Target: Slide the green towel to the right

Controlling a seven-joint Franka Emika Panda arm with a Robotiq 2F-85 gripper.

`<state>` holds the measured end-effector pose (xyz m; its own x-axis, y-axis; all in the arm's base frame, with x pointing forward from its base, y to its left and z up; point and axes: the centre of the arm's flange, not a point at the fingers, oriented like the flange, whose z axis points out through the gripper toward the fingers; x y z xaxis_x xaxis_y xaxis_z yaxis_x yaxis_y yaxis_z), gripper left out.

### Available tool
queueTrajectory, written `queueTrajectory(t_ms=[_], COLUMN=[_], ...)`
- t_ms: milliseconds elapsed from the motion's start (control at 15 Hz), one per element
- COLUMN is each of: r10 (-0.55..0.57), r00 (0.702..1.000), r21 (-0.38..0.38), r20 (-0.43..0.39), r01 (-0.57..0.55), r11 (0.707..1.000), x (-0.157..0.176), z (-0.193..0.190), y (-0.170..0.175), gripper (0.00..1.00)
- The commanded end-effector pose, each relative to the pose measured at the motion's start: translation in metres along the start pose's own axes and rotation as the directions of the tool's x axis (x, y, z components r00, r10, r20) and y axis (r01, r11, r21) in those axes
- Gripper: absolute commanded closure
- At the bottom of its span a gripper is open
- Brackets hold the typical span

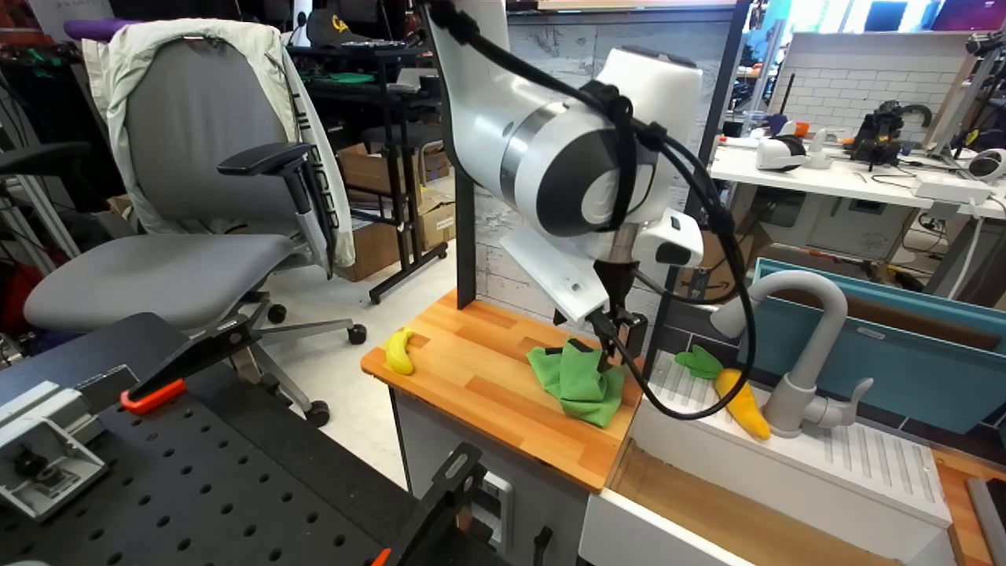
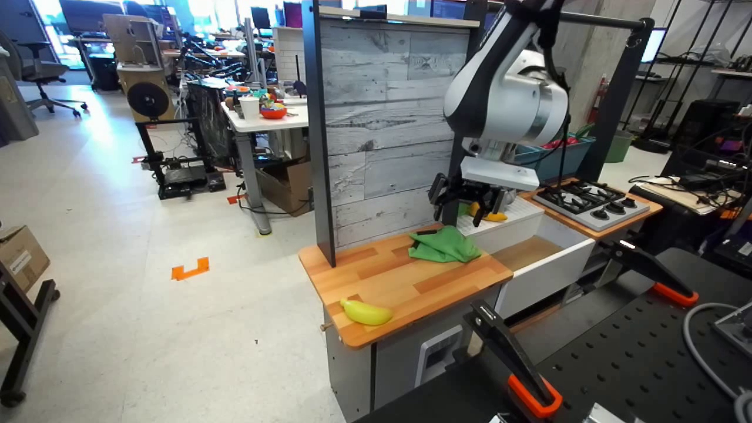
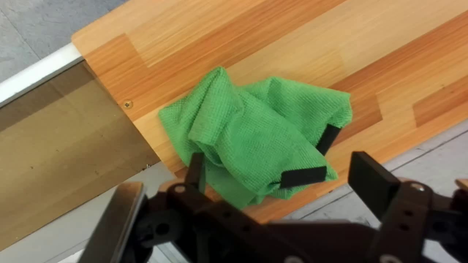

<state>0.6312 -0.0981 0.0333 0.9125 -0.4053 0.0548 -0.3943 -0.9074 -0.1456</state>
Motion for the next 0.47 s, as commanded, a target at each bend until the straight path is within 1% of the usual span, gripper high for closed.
queueTrajectory(t_ms=[0,67,133,267,400], r10=[-0.007,-0.02,-0.01,-0.018,-0.021], r00=[1.0,1.0,1.0,1.0,1.0], r21=[0.061,0.064,0.029,0.038,0.037], r20=[-0.01,-0.001,-0.002,0.001,0.005], r01=[0.008,0.02,0.01,0.018,0.021], r11=[0.998,0.998,1.0,0.999,0.999], x=[-0.043,-0.046,-0.016,-0.026,-0.031], z=[-0.07,-0.077,-0.04,-0.059,-0.064], y=[0.009,0.009,0.0,0.002,0.003], gripper=[0.0,0.0,0.0,0.0,0.0])
